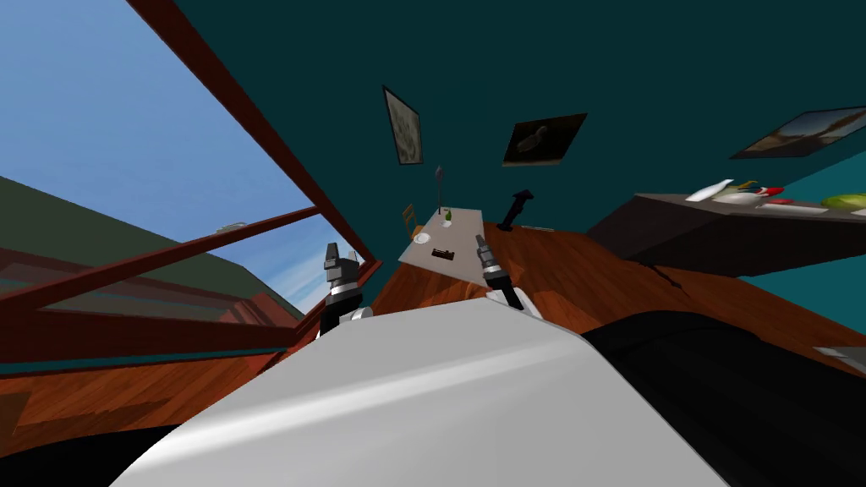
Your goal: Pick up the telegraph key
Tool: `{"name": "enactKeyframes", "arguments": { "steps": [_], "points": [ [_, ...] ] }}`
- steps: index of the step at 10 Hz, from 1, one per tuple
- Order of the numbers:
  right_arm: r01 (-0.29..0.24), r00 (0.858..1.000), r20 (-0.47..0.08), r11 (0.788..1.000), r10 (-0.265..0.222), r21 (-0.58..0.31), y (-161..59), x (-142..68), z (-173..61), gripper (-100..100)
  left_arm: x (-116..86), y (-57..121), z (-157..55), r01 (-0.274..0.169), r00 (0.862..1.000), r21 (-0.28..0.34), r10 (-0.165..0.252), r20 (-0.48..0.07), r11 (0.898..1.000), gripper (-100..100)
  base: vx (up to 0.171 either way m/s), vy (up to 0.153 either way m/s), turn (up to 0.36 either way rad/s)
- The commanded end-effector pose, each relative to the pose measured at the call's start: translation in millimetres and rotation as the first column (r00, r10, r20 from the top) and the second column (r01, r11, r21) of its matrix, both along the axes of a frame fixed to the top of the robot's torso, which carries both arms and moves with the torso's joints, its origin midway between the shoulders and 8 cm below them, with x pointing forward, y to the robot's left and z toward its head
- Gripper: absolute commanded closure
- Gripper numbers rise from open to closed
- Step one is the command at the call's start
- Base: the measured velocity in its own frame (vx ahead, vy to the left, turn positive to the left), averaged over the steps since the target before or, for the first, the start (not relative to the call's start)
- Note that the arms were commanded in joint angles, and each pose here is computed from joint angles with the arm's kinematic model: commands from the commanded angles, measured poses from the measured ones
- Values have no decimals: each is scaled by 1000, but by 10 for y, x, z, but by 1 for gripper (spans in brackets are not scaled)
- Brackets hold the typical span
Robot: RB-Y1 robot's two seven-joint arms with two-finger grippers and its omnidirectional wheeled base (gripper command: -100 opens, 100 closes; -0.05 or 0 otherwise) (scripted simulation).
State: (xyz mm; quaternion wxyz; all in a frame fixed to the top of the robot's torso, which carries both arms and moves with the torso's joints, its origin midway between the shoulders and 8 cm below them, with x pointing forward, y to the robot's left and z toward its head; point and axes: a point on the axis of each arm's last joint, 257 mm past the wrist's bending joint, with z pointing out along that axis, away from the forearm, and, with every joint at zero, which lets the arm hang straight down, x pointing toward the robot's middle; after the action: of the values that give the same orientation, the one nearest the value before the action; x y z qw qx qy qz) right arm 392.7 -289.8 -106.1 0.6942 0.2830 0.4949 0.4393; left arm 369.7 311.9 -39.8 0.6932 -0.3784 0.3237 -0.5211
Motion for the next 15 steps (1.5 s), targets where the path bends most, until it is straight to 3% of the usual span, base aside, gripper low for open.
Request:
{"name": "enactKeyframes", "arguments": {
  "steps": [1, 2, 3, 4, 5, 7, 8, 10, 11, 12, 13, 14, 15],
  "points": [
    [-24, 998, -65, 997, 19, -79, 41, -37, -304, -100, 0, 0, 0, 0, 1000, 0, 0, 0, 1000, 0, -134, 69, 194],
    [-42, 994, -108, 991, 28, -129, 49, -42, -503, -100, 0, 0, 0, 0, 1000, 0, 0, 0, 1000, 0, -126, 72, 230],
    [-44, 994, -109, 990, 30, -133, 48, -43, -504, -100, 0, 0, 0, 0, 1000, 0, 0, 0, 1000, 0, -80, 44, 52],
    [-66, 987, -154, 981, 37, -183, 51, -60, -718, -100, 0, 1, -1, 0, 1000, 0, 0, 0, 1000, 0, -68, 44, 147],
    [-66, 987, -154, 981, 37, -183, 51, -60, -718, -100, 0, 0, 0, 0, 1000, 0, 0, 0, 1000, 0, -54, 33, 76],
    [-119, 970, -237, 952, 52, -281, 69, -128, -1113, -100, 0, 0, -1, 0, 1000, 0, 0, 0, 1000, 0, -61, 62, 205],
    [-118, 967, -251, 953, 46, -280, 39, -137, -1189, -100, 0, 0, 0, 0, 1000, 0, 0, 0, 1000, 0, -56, 56, 102],
    [-182, 937, -346, 912, 47, -369, 12, -275, -1656, -100, 0, 0, 0, 0, 1000, 0, 0, 0, 1000, 0, -52, 60, 238],
    [-181, 932, -362, 912, 39, -368, -25, -293, -1737, -100, 0, 0, 0, 0, 1000, 0, 0, 0, 1000, 0, -27, 58, 104],
    [-217, 915, -401, 886, 39, -409, -34, -380, -1932, -100, -1, 1, -1, 0, 1000, 0, 0, 0, 1000, 0, -13, 61, 192],
    [-218, 907, -419, 887, 30, -407, -80, -409, -2028, -100, 0, 1, -1, 0, 1000, 0, 0, 0, 1000, 0, -8, 44, 110],
    [-256, 888, -458, 859, 27, -445, -102, -514, -2224, -100, -1, 1, -1, 0, 1000, 0, 0, 0, 1000, 0, 6, 58, 233],
    [-257, 878, -478, 859, 16, -443, -155, -553, -2326, -100, -1, 1, -1, 0, 1000, 0, 0, 0, 1000, 0, 14, 44, 130]
  ]
}}
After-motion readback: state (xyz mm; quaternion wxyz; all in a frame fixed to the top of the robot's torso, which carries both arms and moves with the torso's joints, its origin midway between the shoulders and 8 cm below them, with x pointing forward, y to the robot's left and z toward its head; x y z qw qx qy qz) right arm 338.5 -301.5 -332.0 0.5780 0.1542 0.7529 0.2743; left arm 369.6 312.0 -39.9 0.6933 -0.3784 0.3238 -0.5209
